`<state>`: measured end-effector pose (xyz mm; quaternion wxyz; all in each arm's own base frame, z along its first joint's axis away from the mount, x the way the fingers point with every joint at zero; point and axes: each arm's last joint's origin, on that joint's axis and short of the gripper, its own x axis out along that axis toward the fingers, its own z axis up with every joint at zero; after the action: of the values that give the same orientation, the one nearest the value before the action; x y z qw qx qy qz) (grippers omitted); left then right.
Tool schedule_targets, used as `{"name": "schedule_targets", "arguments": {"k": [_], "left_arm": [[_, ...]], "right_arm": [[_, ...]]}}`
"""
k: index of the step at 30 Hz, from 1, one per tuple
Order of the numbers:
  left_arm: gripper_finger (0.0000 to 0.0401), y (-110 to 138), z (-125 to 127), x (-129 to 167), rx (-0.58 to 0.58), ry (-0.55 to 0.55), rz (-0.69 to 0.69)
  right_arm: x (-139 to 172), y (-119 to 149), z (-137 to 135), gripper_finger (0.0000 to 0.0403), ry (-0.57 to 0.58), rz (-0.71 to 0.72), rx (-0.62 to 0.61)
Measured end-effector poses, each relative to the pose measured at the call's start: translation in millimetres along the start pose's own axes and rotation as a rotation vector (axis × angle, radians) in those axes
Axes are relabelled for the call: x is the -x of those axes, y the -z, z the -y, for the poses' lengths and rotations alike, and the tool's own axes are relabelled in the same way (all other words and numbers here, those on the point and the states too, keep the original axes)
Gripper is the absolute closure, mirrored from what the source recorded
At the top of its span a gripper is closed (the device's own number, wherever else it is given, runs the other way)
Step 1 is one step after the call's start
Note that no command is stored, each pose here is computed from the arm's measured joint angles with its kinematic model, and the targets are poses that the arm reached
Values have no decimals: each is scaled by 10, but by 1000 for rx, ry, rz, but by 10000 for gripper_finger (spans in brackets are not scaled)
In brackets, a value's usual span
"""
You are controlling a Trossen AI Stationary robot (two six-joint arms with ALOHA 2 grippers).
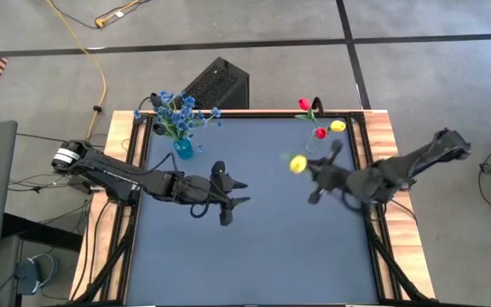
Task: Sort flowers into vase by color
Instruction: Put the yellow tulip into the transparent vase
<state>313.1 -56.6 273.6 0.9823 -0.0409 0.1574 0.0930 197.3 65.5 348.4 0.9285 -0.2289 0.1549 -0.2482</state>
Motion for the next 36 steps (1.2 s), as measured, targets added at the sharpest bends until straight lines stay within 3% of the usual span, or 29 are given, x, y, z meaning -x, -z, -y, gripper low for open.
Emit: {"name": "schedule_targets", "arguments": {"k": [7,13,24,36], "left_arm": [[223,67,-15,6,12,-16,-68],[223,73,-10,8,10,-15,-72],[223,72,-7,8,60,-8,-71],[223,35,-7,1,78,-9,-31]], "right_arm": [[402,348,522,379,-25,-100,-248],[632,644,807,379,-38,-183,-394],[874,770,1235,379,74,-168,-463],[929,738,1418,379,300,-198,-378]]}}
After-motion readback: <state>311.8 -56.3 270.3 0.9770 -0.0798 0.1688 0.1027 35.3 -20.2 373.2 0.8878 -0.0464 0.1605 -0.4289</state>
